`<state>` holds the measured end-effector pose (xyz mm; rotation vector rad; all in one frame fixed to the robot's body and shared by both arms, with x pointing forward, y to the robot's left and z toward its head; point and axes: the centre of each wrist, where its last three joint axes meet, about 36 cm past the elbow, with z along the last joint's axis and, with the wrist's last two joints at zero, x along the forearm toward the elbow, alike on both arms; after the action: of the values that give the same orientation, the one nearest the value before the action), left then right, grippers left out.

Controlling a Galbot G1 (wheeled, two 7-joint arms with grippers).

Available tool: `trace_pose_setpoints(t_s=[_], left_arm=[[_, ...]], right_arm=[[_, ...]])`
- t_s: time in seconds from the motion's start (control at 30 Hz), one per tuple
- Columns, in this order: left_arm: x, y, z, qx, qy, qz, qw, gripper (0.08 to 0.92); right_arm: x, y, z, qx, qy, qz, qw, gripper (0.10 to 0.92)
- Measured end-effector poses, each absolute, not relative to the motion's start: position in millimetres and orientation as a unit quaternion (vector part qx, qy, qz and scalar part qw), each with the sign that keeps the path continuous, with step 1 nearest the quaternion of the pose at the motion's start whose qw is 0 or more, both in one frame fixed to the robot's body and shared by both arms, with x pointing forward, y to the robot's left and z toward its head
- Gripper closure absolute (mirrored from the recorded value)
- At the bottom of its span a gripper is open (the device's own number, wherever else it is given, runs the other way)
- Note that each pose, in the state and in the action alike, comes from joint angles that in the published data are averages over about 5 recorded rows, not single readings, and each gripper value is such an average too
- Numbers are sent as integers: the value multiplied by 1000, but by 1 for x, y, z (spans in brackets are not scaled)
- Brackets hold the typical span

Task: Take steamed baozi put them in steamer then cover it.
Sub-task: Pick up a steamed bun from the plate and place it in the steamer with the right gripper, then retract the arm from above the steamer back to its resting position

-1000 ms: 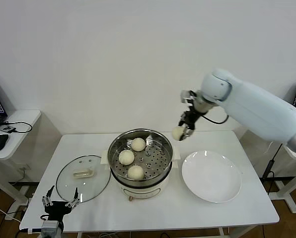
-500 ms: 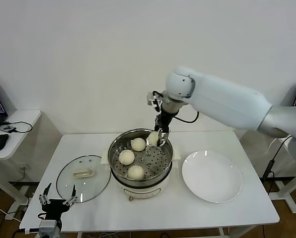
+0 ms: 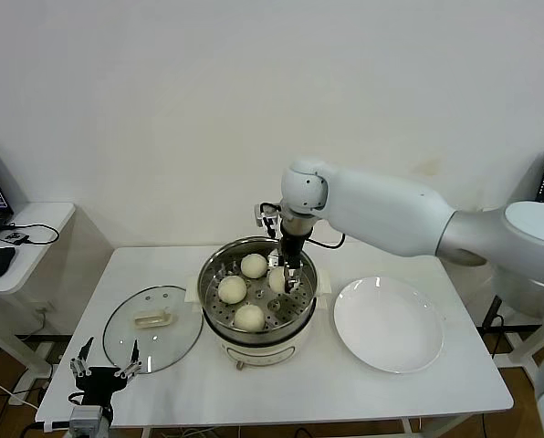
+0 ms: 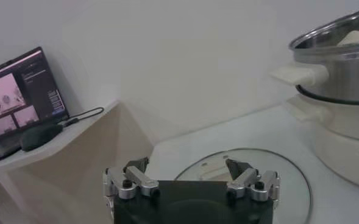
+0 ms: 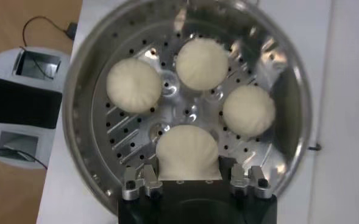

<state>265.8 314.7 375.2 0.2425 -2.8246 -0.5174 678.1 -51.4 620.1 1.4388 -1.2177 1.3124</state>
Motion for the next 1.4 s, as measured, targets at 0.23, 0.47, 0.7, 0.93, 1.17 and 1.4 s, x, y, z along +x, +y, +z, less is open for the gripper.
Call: trace_pose_setpoints(t_s=[0.23, 0.47, 0.7, 0.93, 1.17, 1.4], left_arm=[[266, 313, 375, 83, -972, -176, 129, 177], [266, 314, 372, 86, -972, -175, 132, 177], [269, 312, 371, 85, -973, -171, 130, 177], [272, 310, 370, 94, -975, -162, 117, 177], [277, 312, 368, 105, -979, -147, 93, 177], [284, 315, 364, 105, -985, -121, 68, 177]], right_arm=[[683, -47, 599, 566, -483, 524, 415, 420], [687, -49, 593, 559, -491, 522, 416, 372], [688, -57, 602, 558, -505, 514, 412, 213], [684, -90, 636, 561, -542, 498, 379, 200], [671, -161, 671, 545, -649, 456, 272, 200], [633, -243, 663, 452, -798, 376, 131, 200]])
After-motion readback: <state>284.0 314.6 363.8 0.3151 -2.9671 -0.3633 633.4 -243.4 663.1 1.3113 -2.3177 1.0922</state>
